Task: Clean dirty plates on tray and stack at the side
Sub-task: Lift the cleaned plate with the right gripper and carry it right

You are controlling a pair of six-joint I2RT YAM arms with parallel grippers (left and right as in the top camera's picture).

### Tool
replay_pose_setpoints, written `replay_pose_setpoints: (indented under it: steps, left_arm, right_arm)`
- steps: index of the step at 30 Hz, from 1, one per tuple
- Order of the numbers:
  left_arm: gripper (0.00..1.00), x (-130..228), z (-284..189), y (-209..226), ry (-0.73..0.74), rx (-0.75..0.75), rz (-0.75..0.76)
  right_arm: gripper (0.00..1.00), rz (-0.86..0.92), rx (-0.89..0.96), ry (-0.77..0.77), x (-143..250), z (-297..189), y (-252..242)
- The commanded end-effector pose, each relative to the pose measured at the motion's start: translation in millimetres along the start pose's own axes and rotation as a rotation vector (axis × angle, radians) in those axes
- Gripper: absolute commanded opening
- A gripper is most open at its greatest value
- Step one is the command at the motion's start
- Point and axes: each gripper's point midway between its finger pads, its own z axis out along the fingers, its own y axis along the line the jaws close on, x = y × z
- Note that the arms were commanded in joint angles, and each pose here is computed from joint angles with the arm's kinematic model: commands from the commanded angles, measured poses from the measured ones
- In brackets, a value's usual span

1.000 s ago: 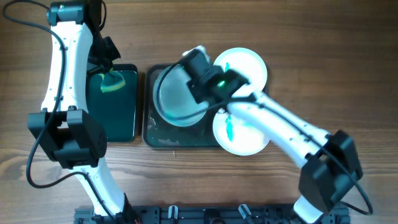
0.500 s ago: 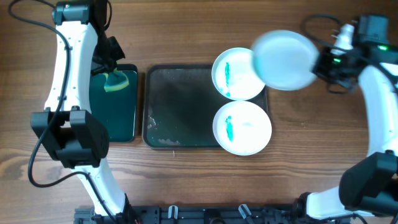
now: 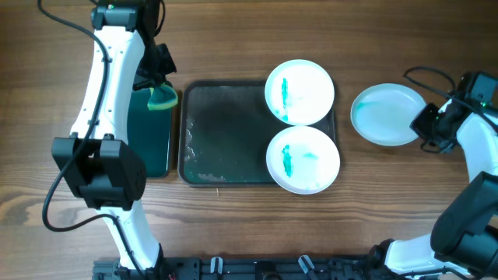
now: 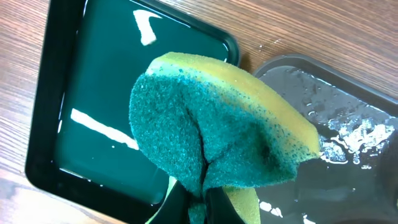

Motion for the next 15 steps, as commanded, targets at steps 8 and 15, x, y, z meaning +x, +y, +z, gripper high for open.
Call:
replay_pose_setpoints:
  steps: [8, 15]
  left_arm:
    - [0.04, 0.4, -18.3, -28.9, -0.072, 0.05, 0.062]
    - [0.04, 9.0, -19.7, -48.4, -0.055, 0.104, 0.093]
  right_arm:
    - [0.39, -0.026, -0.269, 0.133, 27.7, -58.1, 52.2]
    - [0.39, -0.344, -0.344, 0.323, 108.8, -77.6, 103.7]
